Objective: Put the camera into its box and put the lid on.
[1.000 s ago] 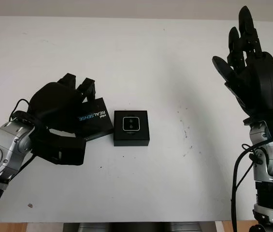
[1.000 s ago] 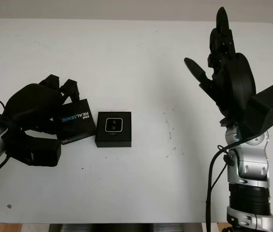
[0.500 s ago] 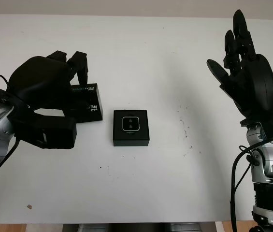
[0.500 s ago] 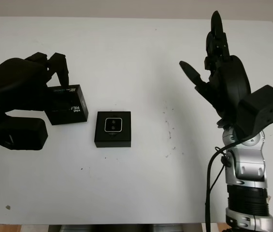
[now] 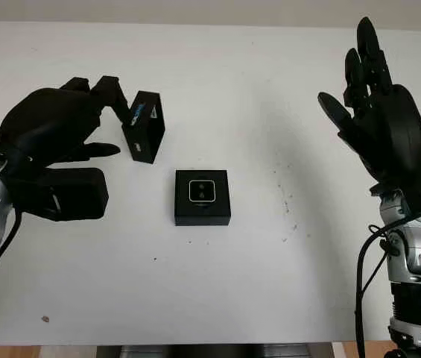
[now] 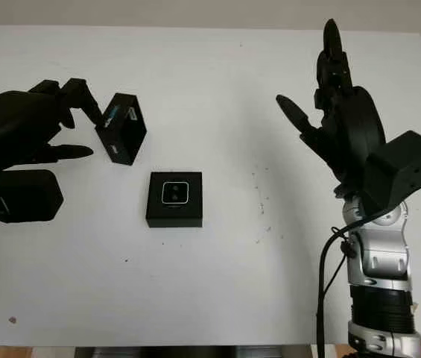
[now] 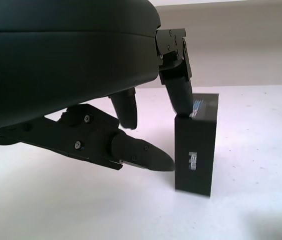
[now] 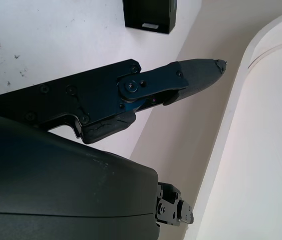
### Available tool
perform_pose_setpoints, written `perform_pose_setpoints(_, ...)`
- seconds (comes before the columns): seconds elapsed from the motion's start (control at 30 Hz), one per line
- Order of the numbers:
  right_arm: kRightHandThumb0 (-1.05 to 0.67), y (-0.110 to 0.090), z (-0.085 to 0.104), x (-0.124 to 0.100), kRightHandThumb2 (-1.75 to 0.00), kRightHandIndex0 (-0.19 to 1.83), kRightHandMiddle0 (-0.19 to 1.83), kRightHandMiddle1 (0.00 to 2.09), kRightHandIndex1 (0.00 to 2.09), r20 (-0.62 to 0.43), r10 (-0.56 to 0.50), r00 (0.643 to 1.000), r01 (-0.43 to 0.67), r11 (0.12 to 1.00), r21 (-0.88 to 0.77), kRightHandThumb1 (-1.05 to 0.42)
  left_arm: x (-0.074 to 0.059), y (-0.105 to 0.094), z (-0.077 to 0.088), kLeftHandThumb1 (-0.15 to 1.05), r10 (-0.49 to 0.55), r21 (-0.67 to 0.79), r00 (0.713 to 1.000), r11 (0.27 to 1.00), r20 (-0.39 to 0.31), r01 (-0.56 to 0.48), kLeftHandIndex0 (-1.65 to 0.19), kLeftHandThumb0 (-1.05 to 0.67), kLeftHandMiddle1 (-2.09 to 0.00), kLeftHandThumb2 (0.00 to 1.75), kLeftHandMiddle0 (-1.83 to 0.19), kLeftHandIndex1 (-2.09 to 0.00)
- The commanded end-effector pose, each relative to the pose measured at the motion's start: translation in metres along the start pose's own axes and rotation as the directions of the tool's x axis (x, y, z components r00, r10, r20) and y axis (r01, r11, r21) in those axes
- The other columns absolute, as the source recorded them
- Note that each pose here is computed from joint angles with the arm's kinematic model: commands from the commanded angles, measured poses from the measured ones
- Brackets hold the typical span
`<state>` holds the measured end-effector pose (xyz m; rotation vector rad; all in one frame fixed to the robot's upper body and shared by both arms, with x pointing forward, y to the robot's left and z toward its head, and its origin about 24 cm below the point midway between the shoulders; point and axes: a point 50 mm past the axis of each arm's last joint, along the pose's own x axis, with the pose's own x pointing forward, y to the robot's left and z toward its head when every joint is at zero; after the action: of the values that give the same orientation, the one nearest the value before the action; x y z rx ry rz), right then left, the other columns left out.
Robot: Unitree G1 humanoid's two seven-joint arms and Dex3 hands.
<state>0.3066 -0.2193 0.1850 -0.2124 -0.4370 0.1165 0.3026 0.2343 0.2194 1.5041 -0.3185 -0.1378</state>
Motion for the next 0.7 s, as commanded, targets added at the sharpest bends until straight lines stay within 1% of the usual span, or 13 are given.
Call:
perform_pose_setpoints(0.0,-0.80,-0.0027,0.0030,-0.0006,-0.13,-0.19,-0.19,0.04,0.00,0.008,-0.003,1.000,0.003,1.000,-0.011,-1.05,-0.0006,-0.0050,-0.0002,1.05,-0.004,0.004,1.000,1.000,0.004,0.004,0.04,-0.42,-1.09,0.11,0.01,-0.86)
perform_pose_setpoints(0.03,-0.80,-0.0026,0.0031,-0.0005,-0.13,-0.19,-0.18,0.04,0.00,0.007,-0.004,1.000,0.004,1.000,-0.012,-1.05,-0.0005,-0.0040,-0.0004,1.05,0.004,0.008,1.000,1.000,0.004,-0.004,0.01,-0.42,-1.05,0.11,-0.01,-0.78)
perform_pose_setpoints(0.07,-0.80,-0.0025,0.0031,-0.0004,-0.13,-0.19,-0.18,0.04,0.00,0.007,-0.005,1.000,0.006,1.000,-0.012,-1.05,-0.0005,-0.0033,-0.0006,1.05,0.009,0.011,1.000,1.000,0.004,-0.009,0.00,-0.42,-1.03,0.11,-0.01,-0.75)
perform_pose_setpoints(0.2,-0.80,-0.0008,0.0029,0.0004,-0.12,-0.19,-0.19,0.04,0.00,0.011,-0.002,1.000,0.002,1.000,-0.002,-1.05,-0.0008,-0.0007,-0.0014,1.05,0.028,0.008,1.000,1.000,0.001,-0.028,-0.02,-0.40,-1.01,0.10,-0.03,-0.70)
perform_pose_setpoints(0.4,-0.80,-0.0001,0.0022,0.0007,-0.13,-0.19,-0.19,0.03,0.00,0.010,0.000,1.000,0.000,1.000,-0.007,-1.05,-0.0019,-0.0019,-0.0022,1.05,0.046,-0.002,0.999,0.999,0.009,-0.046,-0.06,-0.39,-0.95,0.09,-0.06,-0.60)
perform_pose_setpoints(0.53,-0.81,-0.0002,0.0016,0.0000,-0.13,-0.19,-0.19,0.02,0.00,0.008,-0.003,1.000,0.004,1.000,-0.016,-1.05,-0.0026,-0.0018,-0.0018,1.05,0.071,-0.016,0.997,0.997,0.021,-0.071,-0.08,-0.40,-0.99,0.10,-0.05,-0.59)
perform_pose_setpoints(0.6,-0.81,-0.0001,0.0014,-0.0001,-0.13,-0.19,-0.19,0.01,0.00,0.009,-0.005,1.000,0.005,1.000,-0.017,-1.05,-0.0028,-0.0016,-0.0014,1.05,0.093,-0.026,0.995,0.995,0.031,-0.092,-0.06,-0.41,-1.06,0.11,-0.02,-0.65)
perform_pose_setpoints(0.67,-0.80,0.0003,0.0012,-0.0004,-0.13,-0.19,-0.19,0.01,0.00,0.012,-0.006,1.000,0.006,1.000,-0.010,-1.05,-0.0026,-0.0013,0.0009,1.05,0.100,-0.022,0.994,0.995,0.038,-0.099,-0.05,-0.41,-1.07,0.12,-0.01,-0.70)
